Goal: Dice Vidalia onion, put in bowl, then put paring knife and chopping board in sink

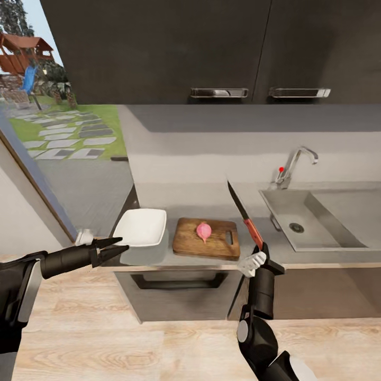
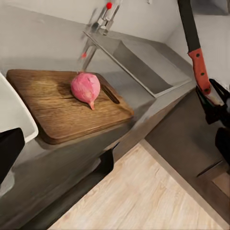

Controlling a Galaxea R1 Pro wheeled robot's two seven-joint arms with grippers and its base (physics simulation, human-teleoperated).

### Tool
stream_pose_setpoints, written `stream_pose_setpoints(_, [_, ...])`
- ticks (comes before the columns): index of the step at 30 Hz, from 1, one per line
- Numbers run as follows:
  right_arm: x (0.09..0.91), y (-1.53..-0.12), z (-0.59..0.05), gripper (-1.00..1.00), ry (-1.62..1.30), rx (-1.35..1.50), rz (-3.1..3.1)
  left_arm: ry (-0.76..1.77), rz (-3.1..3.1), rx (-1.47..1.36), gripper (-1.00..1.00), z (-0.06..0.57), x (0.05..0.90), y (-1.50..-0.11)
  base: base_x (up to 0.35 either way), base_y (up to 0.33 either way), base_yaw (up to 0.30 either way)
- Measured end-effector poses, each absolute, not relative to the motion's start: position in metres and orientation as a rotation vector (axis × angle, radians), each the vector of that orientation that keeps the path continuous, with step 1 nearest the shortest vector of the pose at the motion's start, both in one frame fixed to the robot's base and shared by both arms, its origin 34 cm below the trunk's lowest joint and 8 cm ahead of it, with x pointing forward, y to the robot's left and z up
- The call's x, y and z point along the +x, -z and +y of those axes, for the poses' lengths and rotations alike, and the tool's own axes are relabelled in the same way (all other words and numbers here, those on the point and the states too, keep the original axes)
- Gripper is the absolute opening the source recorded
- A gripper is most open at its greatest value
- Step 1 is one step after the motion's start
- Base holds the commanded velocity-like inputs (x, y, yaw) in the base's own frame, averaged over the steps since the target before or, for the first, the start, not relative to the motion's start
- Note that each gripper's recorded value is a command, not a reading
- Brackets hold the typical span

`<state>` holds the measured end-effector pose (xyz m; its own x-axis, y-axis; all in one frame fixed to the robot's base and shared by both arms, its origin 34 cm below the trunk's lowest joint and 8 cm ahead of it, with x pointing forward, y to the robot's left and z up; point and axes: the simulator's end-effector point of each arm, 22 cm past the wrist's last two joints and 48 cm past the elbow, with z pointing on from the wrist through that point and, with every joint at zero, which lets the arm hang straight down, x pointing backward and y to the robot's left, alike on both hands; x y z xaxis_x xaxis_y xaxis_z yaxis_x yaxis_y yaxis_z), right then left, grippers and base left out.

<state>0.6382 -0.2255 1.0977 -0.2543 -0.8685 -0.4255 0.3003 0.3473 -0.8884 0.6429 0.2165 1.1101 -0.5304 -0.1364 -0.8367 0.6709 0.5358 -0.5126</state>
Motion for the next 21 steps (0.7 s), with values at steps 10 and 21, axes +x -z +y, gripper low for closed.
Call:
stream_pose_setpoints(10, [0.592, -1.047, -0.211, -1.00, 1.221, -0.773, 1.444, 1.160, 1.809, 0.458, 1.00, 0.210, 0.637, -1.120, 0.019, -0.006, 0.000])
stream_pose_setpoints(21, [0.578, -1.046, -0.205, -1.00, 1.276, -0.833, 1.404, 1.194, 1.779, 0.471, 1.00, 0.209, 0.632, -1.127, 0.076, 0.127, 0.000])
